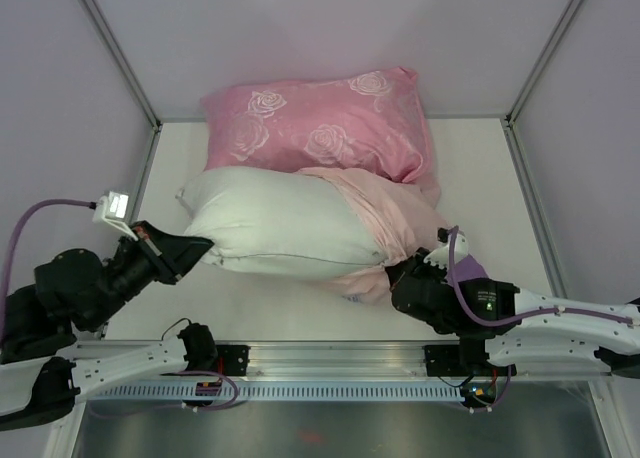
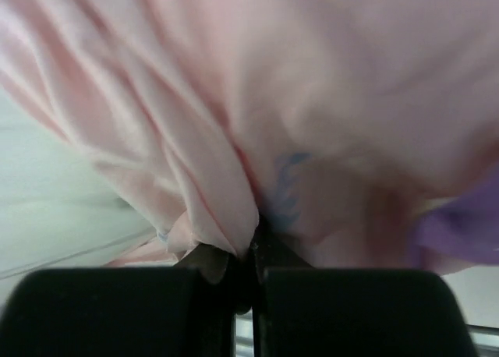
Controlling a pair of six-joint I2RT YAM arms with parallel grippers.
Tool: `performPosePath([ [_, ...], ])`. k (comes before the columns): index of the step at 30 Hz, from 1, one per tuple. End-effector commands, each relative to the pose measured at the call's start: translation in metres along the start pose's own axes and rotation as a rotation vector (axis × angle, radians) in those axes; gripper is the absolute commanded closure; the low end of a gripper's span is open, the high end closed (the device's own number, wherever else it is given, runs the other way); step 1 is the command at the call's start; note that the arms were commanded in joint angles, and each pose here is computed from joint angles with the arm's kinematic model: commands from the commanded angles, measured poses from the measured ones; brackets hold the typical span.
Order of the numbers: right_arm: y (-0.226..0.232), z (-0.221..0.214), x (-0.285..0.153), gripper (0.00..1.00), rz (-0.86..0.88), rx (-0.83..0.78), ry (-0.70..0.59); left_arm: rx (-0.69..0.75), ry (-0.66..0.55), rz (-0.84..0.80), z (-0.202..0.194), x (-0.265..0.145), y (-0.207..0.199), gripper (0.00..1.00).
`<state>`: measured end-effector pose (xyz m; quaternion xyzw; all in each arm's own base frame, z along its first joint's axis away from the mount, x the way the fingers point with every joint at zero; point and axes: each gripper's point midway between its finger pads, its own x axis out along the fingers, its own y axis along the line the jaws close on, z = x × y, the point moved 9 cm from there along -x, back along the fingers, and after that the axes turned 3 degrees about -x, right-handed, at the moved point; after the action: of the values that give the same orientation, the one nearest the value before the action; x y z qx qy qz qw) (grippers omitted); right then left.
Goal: Remove the pillowcase from the pillow
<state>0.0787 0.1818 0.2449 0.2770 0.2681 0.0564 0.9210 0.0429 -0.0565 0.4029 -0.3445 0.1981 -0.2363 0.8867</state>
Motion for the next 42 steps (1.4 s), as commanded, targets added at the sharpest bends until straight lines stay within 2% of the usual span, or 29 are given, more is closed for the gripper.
performPosePath([
  [1,-0.067,0.006,0.003,1.0,-0.258,-0.179,-0.111,-0.18,-0.398,-0.09,0.08,-0.066,-0.004,0.98],
  [10,-0.077,0.02,-0.005,1.0,-0.365,-0.237,-0.161,-0.151,-0.374,-0.036,0.078,-0.08,0.014,0.98],
  [15,-0.088,0.026,-0.007,1.0,-0.392,-0.243,-0.181,-0.184,-0.412,-0.003,0.081,-0.093,0.028,0.98],
  [17,-0.088,0.026,-0.007,1.0,-0.381,-0.21,-0.173,-0.199,-0.423,0.002,0.081,-0.099,0.034,0.98],
  [19,-0.067,0.019,-0.001,0.99,-0.27,-0.3,-0.098,-0.196,-0.404,-0.026,0.077,-0.098,0.033,0.98],
  [20,-0.056,0.014,0.002,0.85,-0.209,-0.357,-0.054,-0.194,-0.415,-0.082,0.079,-0.099,0.029,0.98],
  [21,-0.029,0.008,0.007,0.74,-0.082,-0.315,-0.021,-0.148,-0.348,-0.12,0.066,-0.087,0.023,0.98],
  [22,-0.019,-0.003,0.007,0.63,-0.011,-0.423,0.079,-0.121,-0.318,-0.144,0.061,-0.081,0.02,0.98],
  [23,-0.009,-0.006,0.007,0.46,0.033,-0.431,0.118,-0.099,-0.289,-0.161,0.055,-0.076,0.017,0.98],
  [24,0.009,-0.005,0.005,0.39,0.097,-0.413,0.143,-0.06,-0.21,-0.171,0.041,-0.062,0.012,0.98],
  [25,0.018,-0.016,0.006,0.32,0.143,-0.47,0.236,-0.04,-0.168,-0.166,0.033,-0.055,0.011,0.98],
  [26,0.026,-0.019,0.005,0.21,0.182,-0.484,0.274,-0.027,-0.127,-0.159,0.025,-0.047,0.011,0.98],
  [27,0.042,-0.019,0.002,0.17,0.251,-0.481,0.3,0.002,-0.054,-0.156,0.008,-0.033,0.011,0.98],
  [29,0.059,-0.027,-0.003,0.07,0.334,-0.521,0.372,0.018,0.015,-0.156,-0.009,-0.019,0.012,0.98],
  [30,0.073,-0.02,-0.011,0.05,0.367,-0.51,0.347,0.041,0.082,-0.16,-0.026,-0.008,0.015,0.98],
  [32,0.086,-0.014,-0.019,0.02,0.375,-0.537,0.286,0.045,0.126,-0.182,-0.038,0.001,0.016,0.98],
  [33,0.095,-0.005,-0.029,0.02,0.38,-0.54,0.258,0.057,0.185,-0.189,-0.053,0.009,0.019,0.98],
  [35,0.091,0.01,-0.025,0.02,0.25,-0.581,0.154,0.036,0.213,-0.261,-0.064,0.015,0.016,0.98],
  [36,0.099,0.027,-0.032,0.02,0.233,-0.557,0.107,0.039,0.298,-0.287,-0.085,0.023,0.022,0.98],
  [37,0.1,0.033,-0.031,0.02,0.184,-0.57,0.069,-0.005,0.295,-0.375,-0.089,0.028,0.013,0.98],
  [39,0.101,0.06,-0.037,0.02,0.096,-0.55,-0.038,-0.016,0.448,-0.447,-0.125,0.043,0.02,0.98],
  [41,0.088,0.076,-0.041,0.02,-0.012,-0.573,-0.096,-0.043,0.551,-0.439,-0.151,0.063,0.024,0.98],
  [42,0.088,0.094,-0.048,0.02,-0.055,-0.483,-0.182,-0.038,0.607,-0.442,-0.159,0.066,0.024,0.98],
])
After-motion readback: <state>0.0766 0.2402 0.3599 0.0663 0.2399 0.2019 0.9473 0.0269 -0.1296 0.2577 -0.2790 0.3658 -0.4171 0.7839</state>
